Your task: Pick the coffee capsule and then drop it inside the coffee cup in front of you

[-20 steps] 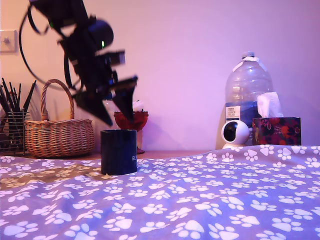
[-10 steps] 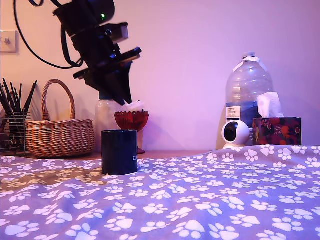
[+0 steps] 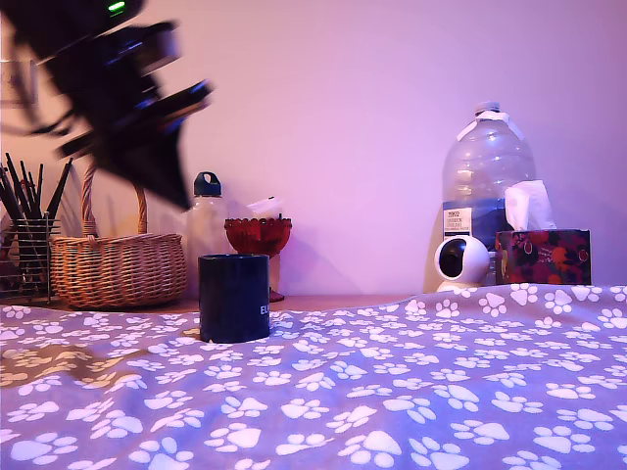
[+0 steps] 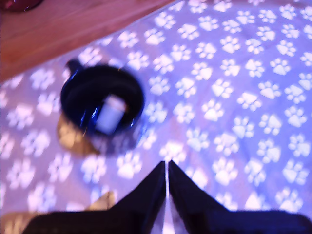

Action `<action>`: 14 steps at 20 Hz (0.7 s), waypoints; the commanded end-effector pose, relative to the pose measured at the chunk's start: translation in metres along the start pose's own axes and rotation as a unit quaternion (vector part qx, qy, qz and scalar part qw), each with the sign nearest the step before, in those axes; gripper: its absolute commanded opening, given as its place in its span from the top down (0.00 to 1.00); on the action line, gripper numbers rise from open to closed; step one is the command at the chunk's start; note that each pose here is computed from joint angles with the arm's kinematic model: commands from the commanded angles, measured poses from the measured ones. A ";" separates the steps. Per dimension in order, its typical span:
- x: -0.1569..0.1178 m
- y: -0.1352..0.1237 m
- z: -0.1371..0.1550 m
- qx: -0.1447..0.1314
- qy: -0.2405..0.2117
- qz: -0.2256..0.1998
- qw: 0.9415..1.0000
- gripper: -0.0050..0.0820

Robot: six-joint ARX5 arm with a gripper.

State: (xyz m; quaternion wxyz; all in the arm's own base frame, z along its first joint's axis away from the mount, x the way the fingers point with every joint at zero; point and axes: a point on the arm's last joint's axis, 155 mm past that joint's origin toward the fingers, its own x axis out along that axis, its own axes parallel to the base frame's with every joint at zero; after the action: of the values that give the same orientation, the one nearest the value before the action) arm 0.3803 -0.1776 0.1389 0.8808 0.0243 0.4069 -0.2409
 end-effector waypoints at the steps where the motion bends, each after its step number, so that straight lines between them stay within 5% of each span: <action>1: -0.007 0.011 -0.009 -0.013 -0.013 0.009 1.000 0.96; 6: -0.025 0.049 -0.036 -0.063 -0.048 0.045 0.996 0.96; 14: -0.050 0.088 -0.073 -0.113 -0.125 0.093 0.981 0.96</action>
State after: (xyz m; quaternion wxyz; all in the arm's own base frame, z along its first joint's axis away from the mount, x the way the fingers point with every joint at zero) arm 0.3452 -0.0644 0.1176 0.9390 -0.0640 0.3182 -0.1137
